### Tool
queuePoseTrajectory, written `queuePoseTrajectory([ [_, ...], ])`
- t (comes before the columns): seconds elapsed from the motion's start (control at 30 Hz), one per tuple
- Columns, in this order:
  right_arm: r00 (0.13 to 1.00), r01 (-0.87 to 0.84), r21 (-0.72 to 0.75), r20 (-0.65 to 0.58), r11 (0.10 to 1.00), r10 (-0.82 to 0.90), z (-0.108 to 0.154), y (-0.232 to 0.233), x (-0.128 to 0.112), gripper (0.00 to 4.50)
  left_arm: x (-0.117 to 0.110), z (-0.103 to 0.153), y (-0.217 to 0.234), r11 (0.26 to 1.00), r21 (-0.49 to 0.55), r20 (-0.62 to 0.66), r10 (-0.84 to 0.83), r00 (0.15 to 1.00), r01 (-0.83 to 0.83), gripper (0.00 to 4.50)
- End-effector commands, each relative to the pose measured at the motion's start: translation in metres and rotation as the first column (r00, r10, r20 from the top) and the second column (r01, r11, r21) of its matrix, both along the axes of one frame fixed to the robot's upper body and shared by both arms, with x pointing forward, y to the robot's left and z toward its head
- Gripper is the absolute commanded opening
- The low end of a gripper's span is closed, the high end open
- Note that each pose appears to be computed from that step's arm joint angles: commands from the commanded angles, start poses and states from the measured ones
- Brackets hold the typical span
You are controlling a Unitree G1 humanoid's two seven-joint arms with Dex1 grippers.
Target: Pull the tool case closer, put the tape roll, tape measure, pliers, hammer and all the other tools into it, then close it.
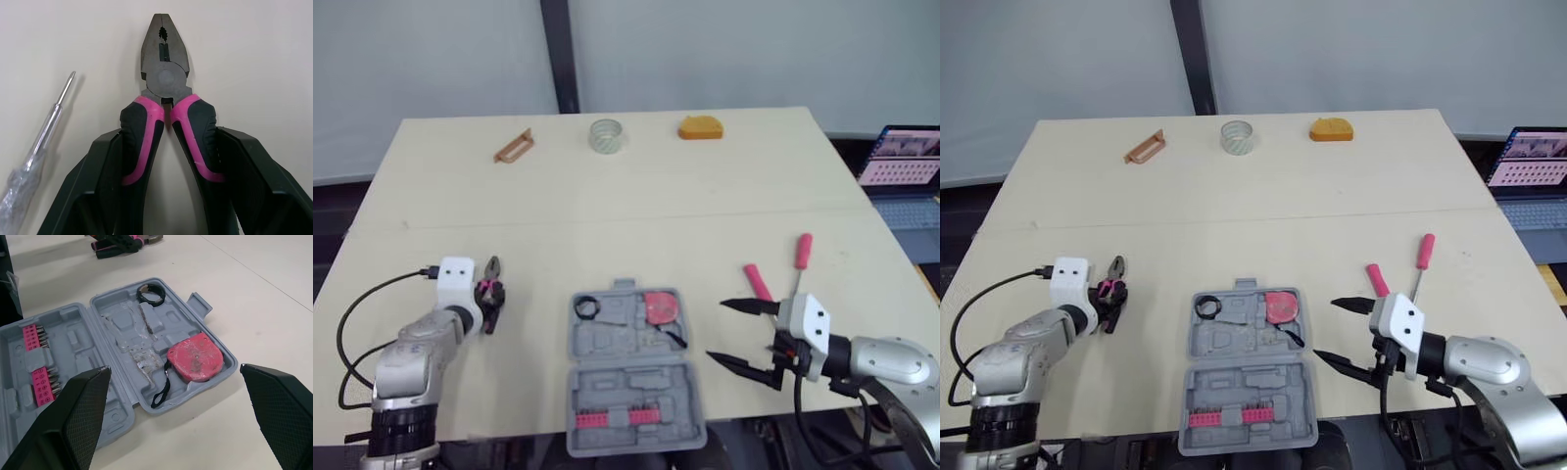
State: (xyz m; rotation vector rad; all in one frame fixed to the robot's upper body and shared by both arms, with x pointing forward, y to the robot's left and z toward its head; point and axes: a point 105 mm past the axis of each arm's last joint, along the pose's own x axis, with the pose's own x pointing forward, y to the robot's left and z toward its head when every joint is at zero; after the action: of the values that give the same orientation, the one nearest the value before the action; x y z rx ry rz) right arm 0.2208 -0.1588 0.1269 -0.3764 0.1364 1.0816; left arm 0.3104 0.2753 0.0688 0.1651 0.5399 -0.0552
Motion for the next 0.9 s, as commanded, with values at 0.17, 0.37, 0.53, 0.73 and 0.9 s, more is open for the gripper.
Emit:
queuePoseTrajectory([
  [0.17,0.997,-0.041,-0.014,0.063,0.999,0.042,0.019,-0.001,0.005,4.5,-0.046,0.053,-0.085,0.63,0.014,-0.052,-0.775,0.63,0.776,2.45],
  [0.37,0.997,-0.059,-0.016,0.058,0.998,0.06,0.026,0.01,0.016,4.5,-0.054,0.068,-0.124,0.36,0.035,-0.098,-0.927,0.361,0.932,2.45],
  [0.53,0.996,-0.088,-0.058,0.019,0.994,0.089,0.03,0.029,0.018,4.5,-0.045,0.076,-0.163,0.222,0.067,-0.086,-0.97,0.228,0.973,2.45],
  [0.73,0.989,-0.141,-0.143,-0.074,0.98,0.131,0.023,0.045,0.011,4.5,-0.044,0.077,-0.191,0.082,0.072,-0.112,-0.99,0.09,0.994,2.45],
  [0.9,0.985,-0.155,-0.16,-0.104,0.975,0.139,0.024,0.057,0.01,4.5,-0.044,0.077,-0.201,0.004,0.073,-0.15,-0.989,0.015,0.997,2.45],
])
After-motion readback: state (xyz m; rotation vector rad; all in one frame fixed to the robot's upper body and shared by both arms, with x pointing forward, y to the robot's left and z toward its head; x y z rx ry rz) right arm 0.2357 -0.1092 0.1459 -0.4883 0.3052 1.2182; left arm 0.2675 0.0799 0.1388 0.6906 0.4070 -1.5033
